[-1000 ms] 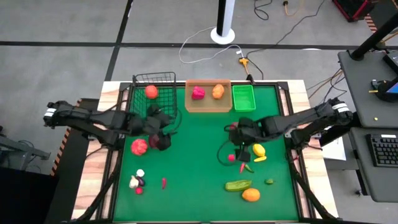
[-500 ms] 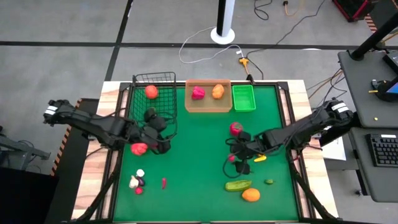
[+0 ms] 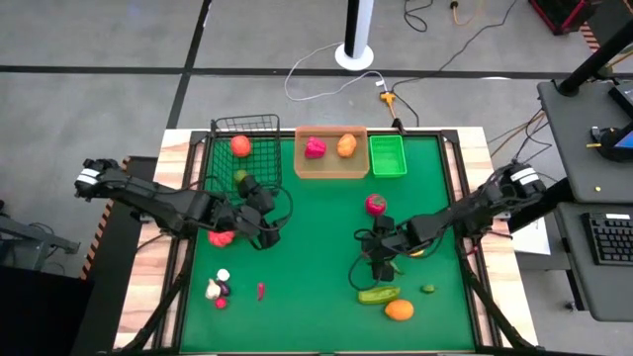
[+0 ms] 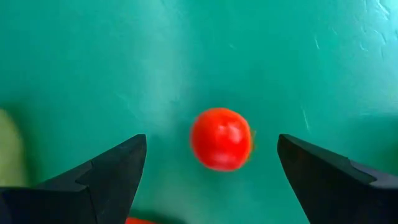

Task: Sort produce into baskets
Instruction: Put the red peach into the black wire basket

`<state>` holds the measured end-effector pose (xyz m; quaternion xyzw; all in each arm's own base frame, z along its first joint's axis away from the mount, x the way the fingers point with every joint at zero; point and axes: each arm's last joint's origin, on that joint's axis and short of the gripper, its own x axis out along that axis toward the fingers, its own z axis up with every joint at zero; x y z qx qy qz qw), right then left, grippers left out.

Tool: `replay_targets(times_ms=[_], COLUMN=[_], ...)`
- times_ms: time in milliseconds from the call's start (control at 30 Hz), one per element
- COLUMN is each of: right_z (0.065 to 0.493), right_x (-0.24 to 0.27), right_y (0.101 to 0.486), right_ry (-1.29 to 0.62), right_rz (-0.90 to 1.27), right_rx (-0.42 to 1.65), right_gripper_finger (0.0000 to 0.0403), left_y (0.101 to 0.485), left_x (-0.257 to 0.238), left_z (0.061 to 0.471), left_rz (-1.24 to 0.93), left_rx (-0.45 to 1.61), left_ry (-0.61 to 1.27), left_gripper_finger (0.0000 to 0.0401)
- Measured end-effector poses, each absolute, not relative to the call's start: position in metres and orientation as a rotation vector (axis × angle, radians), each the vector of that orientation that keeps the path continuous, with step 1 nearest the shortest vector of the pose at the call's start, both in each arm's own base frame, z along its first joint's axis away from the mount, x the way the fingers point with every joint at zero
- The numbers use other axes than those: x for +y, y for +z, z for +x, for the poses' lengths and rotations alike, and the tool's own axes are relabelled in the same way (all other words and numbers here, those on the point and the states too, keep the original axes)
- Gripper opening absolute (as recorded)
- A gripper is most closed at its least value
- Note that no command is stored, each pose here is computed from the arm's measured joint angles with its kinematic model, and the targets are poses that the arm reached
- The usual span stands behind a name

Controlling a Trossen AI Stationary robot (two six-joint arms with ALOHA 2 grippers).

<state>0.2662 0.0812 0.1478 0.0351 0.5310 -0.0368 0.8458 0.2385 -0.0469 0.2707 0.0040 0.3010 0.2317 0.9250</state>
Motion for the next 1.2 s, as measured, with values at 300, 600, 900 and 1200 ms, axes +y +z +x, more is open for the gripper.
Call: replay_targets(times_ms=[300,600,900,1200], right_z=[0.268,0.269,0.27,0.293], right_x=[0.081,0.078,0.077,0.071], right_y=[0.144,0.144,0.144,0.17], right_ry=[-0.081,-0.107,-0.088,-0.031], right_rz=[0.065,0.056,0.039,0.059], right_rx=[1.13,1.117,1.109,0.806], right_gripper_finger=[0.0315,0.0226,0.0133,0.012], left_y=[0.26,0.249,0.248,0.255], left_x=[-0.049,-0.052,-0.052,-0.059], left_z=[0.248,0.257,0.259,0.272], left_rz=[0.027,0.041,0.051,0.102], left_rx=[0.648,0.675,0.666,0.542], left_ry=[0.479,0.482,0.504,0.268], left_gripper_finger=[0.0323,0.0323,0.0323,0.0323])
